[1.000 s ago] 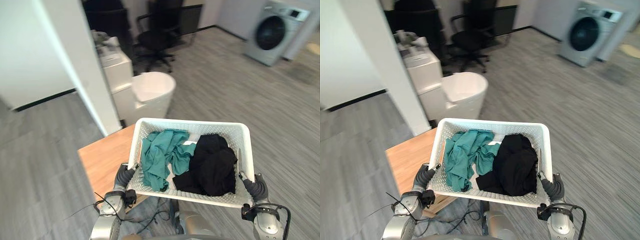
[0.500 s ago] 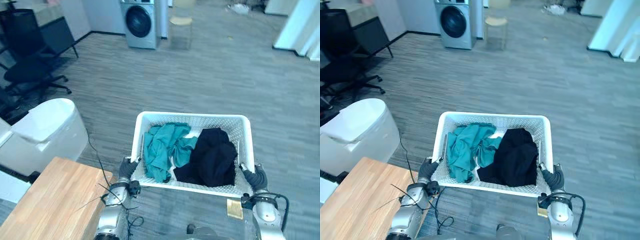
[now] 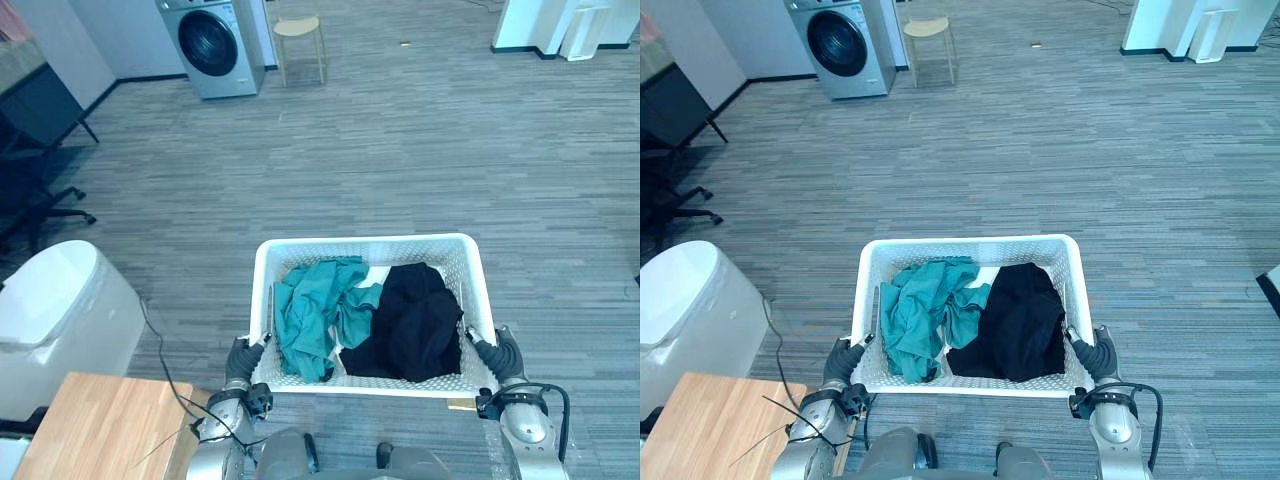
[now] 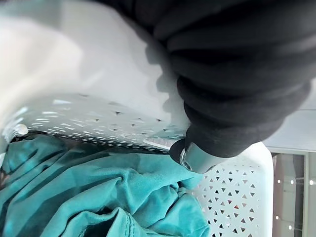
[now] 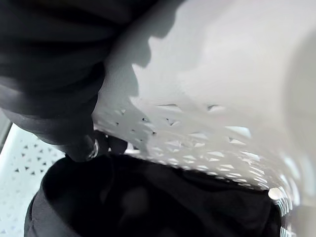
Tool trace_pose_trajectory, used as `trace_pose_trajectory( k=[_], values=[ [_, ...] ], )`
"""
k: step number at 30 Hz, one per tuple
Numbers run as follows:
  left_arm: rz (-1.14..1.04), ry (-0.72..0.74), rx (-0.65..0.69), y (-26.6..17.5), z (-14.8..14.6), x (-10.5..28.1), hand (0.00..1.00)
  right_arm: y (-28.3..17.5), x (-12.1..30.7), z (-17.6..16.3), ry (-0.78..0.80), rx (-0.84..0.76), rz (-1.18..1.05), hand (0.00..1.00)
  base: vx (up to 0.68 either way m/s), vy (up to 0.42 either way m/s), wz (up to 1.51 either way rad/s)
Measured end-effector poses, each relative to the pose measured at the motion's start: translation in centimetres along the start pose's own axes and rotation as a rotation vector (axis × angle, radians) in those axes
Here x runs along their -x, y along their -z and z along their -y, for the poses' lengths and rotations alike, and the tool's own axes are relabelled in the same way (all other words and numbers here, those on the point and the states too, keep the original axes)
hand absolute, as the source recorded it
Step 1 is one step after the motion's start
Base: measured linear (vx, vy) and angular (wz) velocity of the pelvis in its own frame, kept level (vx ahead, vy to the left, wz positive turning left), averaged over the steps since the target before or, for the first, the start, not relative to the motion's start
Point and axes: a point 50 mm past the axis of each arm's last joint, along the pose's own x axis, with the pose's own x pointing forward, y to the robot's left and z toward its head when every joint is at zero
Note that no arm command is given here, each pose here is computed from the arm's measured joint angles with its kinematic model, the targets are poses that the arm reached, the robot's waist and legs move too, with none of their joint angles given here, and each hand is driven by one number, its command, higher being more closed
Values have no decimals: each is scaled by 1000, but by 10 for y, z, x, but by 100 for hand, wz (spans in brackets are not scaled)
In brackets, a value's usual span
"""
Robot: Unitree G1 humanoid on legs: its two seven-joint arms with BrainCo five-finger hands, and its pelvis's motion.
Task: Pick up the laundry basket with both hands and put the clothes into the washing machine.
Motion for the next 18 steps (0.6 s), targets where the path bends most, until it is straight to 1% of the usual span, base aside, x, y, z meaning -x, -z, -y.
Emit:
trace_pose_trajectory(
  k=[2,5,9,11,15,18],
  values=[
    [5,-6,15,-1,1,0,100,-6,-7,3,-1,15,28,100,412,256,-30],
    [50,-31,30,-11,-1,2,100,-16,-16,-2,-13,7,66,100,494,323,-35],
    [39,-37,34,-8,-1,4,100,-2,-19,-7,-52,-2,4,100,528,310,1],
    [35,-32,1,-9,-5,4,100,5,-17,-13,-60,-30,-31,100,440,207,46],
    [43,3,-51,-13,-5,1,100,13,-9,-16,-44,-69,-69,100,561,78,23],
    [60,65,-79,-18,6,-4,100,13,3,-4,14,-82,-69,100,526,-32,14]
  ],
)
